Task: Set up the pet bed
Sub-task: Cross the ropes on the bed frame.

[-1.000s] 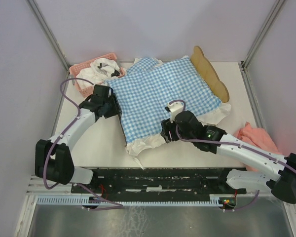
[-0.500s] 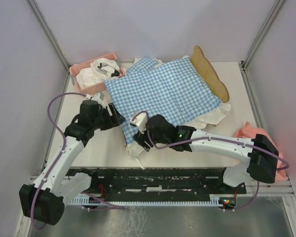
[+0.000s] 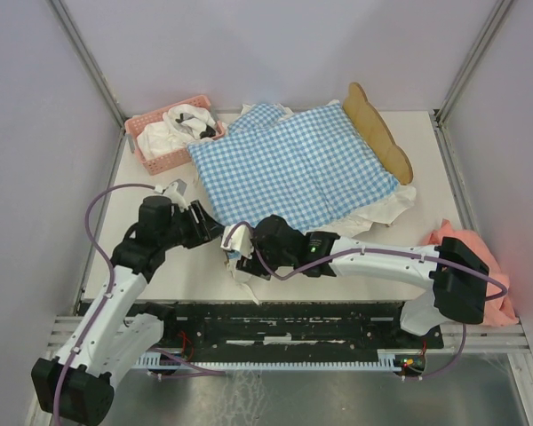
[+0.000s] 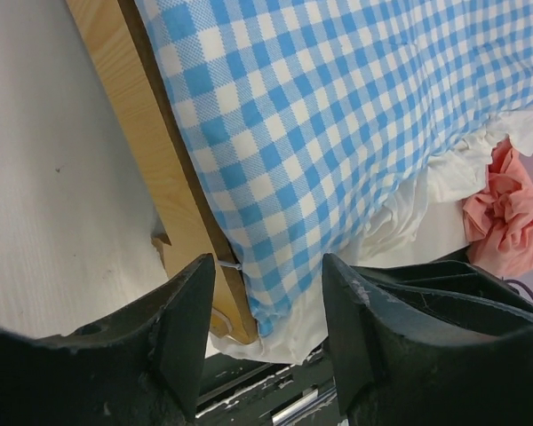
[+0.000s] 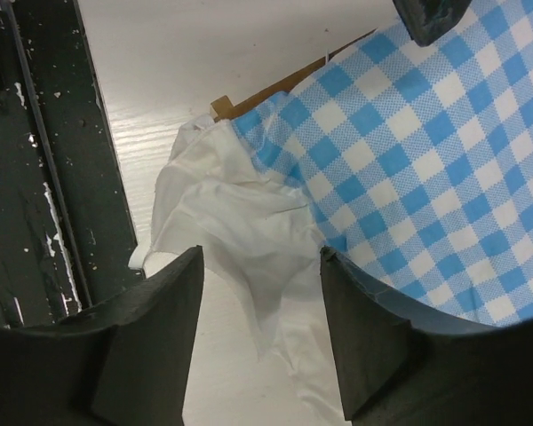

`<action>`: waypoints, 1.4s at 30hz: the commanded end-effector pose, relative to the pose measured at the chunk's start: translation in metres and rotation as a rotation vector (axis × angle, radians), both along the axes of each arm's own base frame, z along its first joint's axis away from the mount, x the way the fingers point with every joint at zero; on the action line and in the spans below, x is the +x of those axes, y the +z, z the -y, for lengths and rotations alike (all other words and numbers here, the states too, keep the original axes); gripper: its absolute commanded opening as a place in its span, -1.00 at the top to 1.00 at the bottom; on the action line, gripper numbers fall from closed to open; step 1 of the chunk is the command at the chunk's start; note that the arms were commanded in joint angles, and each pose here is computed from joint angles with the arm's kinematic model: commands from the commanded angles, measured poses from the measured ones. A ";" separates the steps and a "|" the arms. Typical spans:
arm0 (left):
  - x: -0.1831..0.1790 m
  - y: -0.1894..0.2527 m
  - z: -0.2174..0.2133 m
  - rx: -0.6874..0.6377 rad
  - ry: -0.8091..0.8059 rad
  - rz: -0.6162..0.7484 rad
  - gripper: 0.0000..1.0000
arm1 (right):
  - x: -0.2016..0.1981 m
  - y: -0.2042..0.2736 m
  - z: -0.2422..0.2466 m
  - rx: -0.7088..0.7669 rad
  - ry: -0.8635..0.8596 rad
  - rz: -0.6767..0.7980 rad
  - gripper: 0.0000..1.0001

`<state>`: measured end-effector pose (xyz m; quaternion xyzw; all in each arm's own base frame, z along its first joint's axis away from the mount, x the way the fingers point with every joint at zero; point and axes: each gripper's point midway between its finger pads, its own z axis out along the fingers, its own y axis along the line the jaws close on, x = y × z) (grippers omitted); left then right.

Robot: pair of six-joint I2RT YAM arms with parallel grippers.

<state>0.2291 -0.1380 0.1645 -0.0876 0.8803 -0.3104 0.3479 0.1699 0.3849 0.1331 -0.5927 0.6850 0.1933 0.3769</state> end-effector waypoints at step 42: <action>-0.008 0.026 0.092 0.104 -0.415 0.319 0.11 | 0.163 0.065 0.041 0.347 -0.706 -0.139 0.96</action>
